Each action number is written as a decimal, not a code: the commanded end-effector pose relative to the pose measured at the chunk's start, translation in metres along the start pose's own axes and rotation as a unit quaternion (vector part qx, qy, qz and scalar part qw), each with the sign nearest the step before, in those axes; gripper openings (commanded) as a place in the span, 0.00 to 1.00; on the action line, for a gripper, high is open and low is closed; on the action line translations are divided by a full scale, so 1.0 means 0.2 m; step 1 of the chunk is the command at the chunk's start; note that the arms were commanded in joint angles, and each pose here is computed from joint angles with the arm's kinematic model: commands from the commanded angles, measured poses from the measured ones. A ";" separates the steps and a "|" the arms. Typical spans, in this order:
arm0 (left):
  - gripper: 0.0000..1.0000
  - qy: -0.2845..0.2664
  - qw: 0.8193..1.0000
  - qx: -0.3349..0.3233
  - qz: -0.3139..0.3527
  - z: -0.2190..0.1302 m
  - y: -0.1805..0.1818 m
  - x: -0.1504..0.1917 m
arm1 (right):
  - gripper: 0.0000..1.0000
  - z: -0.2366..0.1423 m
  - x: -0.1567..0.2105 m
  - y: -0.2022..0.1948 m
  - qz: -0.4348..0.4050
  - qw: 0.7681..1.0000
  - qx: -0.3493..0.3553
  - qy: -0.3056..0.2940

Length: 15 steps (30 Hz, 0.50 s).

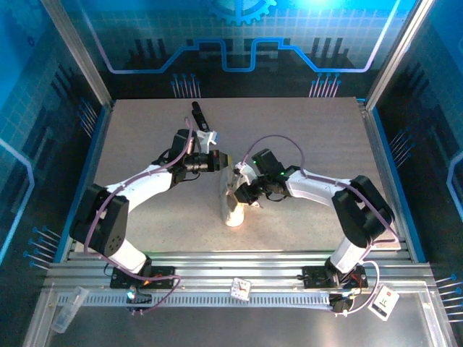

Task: Tie the shoes

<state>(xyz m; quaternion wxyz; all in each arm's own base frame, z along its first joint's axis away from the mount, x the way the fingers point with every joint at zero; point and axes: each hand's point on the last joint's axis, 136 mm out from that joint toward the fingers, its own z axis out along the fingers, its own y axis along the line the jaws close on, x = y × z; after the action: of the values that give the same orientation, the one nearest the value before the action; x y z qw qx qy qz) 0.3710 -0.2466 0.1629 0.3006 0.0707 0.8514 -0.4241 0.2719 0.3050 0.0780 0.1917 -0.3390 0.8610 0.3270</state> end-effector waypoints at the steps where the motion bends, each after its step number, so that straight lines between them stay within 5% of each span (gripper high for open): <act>1: 0.00 0.001 1.000 0.004 0.023 -0.04 -0.02 -0.04 | 0.24 -0.03 -0.06 -0.01 -0.005 1.000 0.020 -0.013; 5: 0.00 -0.003 1.000 0.002 0.020 -0.07 -0.01 -0.04 | 0.34 -0.07 -0.04 0.00 -0.027 0.999 0.018 -0.011; 15: 0.00 -0.002 1.000 -0.001 0.018 -0.08 0.00 -0.03 | 0.28 -0.11 -0.01 0.02 -0.051 0.999 0.011 0.007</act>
<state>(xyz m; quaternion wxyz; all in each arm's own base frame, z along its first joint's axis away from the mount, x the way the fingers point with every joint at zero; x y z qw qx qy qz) 0.3727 -0.2350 0.1623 0.3012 0.0677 0.8569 -0.4128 0.2678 0.2941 0.0829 0.1979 -0.3685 0.8560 0.3037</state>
